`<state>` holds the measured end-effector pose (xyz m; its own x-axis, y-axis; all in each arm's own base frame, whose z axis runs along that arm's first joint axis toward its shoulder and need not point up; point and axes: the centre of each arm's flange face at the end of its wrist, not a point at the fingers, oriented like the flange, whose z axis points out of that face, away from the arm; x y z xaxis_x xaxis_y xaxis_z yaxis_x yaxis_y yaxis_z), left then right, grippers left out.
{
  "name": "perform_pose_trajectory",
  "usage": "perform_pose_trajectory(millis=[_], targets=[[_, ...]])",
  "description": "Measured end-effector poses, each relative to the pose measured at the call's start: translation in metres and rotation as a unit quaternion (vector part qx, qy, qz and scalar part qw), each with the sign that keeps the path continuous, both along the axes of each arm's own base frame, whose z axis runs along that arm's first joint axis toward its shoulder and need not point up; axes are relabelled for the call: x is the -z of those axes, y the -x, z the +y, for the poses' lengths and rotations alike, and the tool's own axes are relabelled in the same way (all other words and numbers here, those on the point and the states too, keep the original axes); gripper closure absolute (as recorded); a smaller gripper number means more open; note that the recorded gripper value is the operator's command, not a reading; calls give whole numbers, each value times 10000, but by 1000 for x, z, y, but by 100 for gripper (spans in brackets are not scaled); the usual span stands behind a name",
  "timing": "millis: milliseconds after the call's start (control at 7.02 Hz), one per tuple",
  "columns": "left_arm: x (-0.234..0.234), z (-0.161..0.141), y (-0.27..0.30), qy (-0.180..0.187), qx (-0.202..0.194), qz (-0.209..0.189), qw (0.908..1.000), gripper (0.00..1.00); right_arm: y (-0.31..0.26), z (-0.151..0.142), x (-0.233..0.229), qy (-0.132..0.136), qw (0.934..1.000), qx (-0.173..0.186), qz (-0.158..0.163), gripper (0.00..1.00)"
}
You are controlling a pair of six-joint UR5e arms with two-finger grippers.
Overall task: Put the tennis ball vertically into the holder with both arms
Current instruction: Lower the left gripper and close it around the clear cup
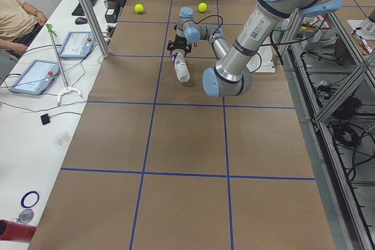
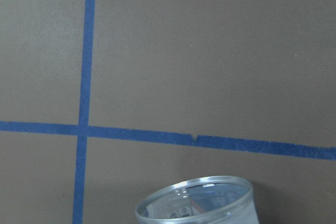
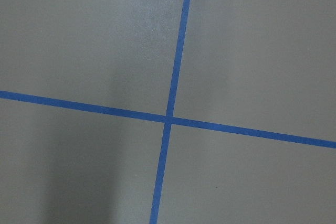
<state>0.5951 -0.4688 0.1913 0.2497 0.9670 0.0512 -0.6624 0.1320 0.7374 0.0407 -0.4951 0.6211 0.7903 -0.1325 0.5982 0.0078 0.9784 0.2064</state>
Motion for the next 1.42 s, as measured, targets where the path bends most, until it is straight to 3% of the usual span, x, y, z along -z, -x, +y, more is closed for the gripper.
perform_pose_trajectory(millis=[712,1424], targets=[[-17,2,-15,544,224,-6,9983,1,0,0,-1,7,10000,5,2,0],[-17,8,-27,609,174,-14,9980,1,0,0,-1,2,10000,2,1,0]])
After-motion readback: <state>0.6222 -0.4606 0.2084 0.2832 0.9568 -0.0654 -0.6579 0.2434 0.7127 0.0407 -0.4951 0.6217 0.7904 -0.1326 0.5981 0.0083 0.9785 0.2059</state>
